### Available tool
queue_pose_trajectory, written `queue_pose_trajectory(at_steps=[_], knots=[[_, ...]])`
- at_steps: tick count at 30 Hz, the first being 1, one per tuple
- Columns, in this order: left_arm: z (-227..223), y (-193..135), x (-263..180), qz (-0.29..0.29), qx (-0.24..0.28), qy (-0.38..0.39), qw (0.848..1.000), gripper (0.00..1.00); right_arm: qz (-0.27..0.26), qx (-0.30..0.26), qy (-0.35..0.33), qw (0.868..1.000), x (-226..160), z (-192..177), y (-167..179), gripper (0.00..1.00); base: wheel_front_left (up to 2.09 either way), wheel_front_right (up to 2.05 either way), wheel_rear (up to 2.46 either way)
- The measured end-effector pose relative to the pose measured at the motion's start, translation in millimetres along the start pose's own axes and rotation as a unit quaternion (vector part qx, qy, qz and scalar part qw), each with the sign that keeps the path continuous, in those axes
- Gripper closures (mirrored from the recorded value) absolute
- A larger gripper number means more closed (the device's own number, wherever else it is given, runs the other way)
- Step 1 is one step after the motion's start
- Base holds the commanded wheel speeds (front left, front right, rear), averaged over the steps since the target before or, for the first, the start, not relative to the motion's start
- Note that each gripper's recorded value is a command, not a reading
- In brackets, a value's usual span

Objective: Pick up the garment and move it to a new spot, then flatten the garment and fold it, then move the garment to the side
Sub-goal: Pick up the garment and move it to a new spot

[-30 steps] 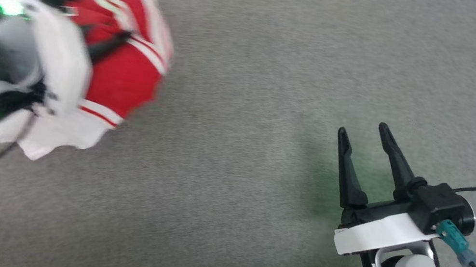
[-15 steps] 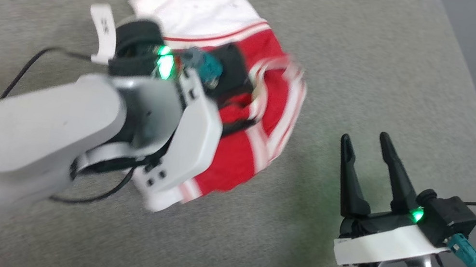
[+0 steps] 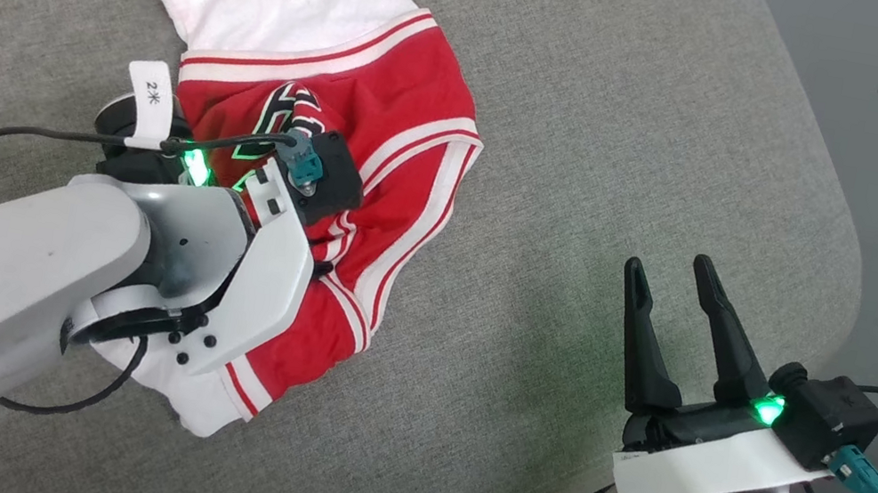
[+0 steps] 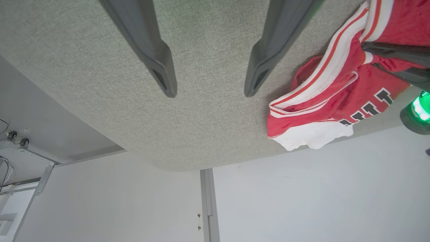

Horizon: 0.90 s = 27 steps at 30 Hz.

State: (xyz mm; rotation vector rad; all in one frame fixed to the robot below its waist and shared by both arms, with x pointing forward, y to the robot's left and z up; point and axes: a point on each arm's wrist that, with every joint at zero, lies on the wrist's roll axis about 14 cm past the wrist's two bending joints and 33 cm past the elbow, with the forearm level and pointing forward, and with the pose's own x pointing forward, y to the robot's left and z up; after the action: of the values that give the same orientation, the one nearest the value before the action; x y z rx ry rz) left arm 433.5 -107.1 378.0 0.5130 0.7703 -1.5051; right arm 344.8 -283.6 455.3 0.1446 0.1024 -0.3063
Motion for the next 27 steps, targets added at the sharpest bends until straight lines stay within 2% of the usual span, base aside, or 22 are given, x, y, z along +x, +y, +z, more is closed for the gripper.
queue_pose_trajectory(at_steps=[5,6,7,8,9,10,15,18,21,24,27], knots=[[-5.9,2.0,3.7,-0.001,-0.007,0.009,1.000,1.00,0.005,0.000,-0.002,1.000,3.5,1.3,3.1,0.00,0.00,0.00,0.00],[-5.6,2.4,3.8,0.001,-0.007,0.007,1.000,0.88,0.006,0.000,-0.004,1.000,4.5,2.1,3.6,0.00,0.00,0.00,0.00],[-4.5,2.8,3.2,0.002,-0.008,0.002,1.000,0.67,0.006,0.000,-0.005,1.000,5.3,2.6,4.0,0.00,0.00,0.00,0.00],[-3.4,2.3,2.3,0.002,-0.010,-0.004,1.000,0.51,0.009,-0.001,-0.005,1.000,6.1,2.5,5.2,0.00,0.00,0.00,0.00],[-1.9,1.8,0.7,0.002,-0.014,-0.011,1.000,0.19,0.011,-0.004,-0.006,1.000,6.8,2.7,6.5,0.00,0.00,0.00,0.00],[0.3,1.2,-1.5,0.004,-0.015,-0.020,1.000,0.00,0.014,-0.006,-0.007,1.000,7.5,3.0,7.4,0.00,0.00,0.00,0.00],[21.1,3.4,-24.4,0.024,-0.031,-0.105,0.994,0.00,0.021,-0.023,-0.012,0.999,12.3,5.0,9.1,0.00,0.00,0.00,0.00],[34.1,9.5,-46.3,0.047,-0.055,-0.173,0.982,0.00,0.032,-0.033,-0.021,0.999,18.0,9.6,14.0,0.00,0.00,0.00,0.00],[36.9,20.8,-71.9,0.083,-0.092,-0.239,0.963,0.00,0.042,-0.045,-0.024,0.998,22.6,10.4,19.1,0.00,0.00,0.00,0.00],[14.6,30.6,-92.6,0.131,-0.133,-0.276,0.943,0.00,0.055,-0.054,-0.031,0.997,29.2,13.0,27.0,0.00,0.00,0.00,0.00],[-14.9,39.6,-115.8,0.187,-0.192,-0.316,0.910,0.00,0.070,-0.065,-0.037,0.995,35.8,15.6,37.1,0.00,0.00,0.00,0.00]])
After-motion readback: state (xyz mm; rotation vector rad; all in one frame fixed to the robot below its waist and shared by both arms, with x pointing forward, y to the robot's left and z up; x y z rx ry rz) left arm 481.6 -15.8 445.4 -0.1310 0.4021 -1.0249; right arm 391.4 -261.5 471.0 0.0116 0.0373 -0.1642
